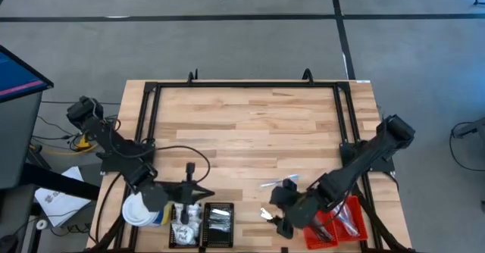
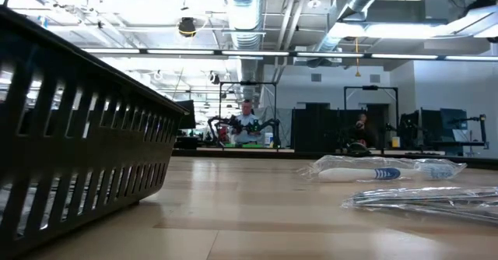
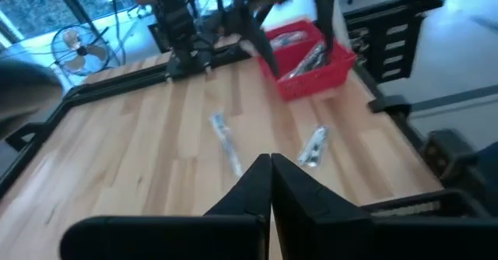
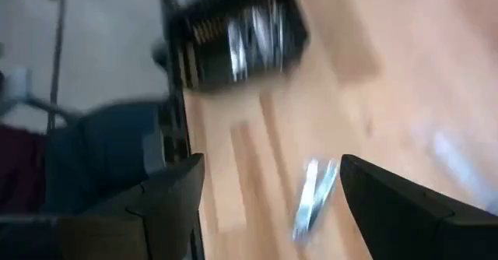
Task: Pick & Place Travel size toiletries
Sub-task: Put the nail cutter into the right black bin
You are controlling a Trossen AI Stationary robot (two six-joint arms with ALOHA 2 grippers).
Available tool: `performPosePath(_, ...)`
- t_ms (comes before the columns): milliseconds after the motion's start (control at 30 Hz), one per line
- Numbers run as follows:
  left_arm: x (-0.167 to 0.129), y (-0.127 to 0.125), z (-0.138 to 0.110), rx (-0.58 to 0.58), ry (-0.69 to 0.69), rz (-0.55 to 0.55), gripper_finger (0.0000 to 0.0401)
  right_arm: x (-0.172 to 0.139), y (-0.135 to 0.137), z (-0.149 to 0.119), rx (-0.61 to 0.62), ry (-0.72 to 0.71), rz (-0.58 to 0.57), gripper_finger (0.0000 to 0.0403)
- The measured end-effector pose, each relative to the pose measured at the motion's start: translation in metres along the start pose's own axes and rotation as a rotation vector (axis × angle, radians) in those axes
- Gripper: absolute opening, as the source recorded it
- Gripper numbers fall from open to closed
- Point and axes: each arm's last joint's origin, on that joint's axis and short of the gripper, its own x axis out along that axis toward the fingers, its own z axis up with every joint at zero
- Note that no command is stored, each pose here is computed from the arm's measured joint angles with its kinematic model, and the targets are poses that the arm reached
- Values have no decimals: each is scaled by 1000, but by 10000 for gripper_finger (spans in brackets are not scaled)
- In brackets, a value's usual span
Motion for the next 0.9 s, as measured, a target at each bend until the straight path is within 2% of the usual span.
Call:
performPosePath(300,-2,-5,2,-6,-30,-18,0,66,-7,-33,156,261,-69,294)
performPosePath(467,-2,-5,3,-7,-32,-18,0,92,-20,-42,183,329,-145,294)
performPosePath(633,-2,-5,3,-9,-35,-18,0,98,-34,-48,216,404,-261,294)
performPosePath(900,-2,-5,3,-3,-38,-18,0,97,-28,-52,204,407,-240,294)
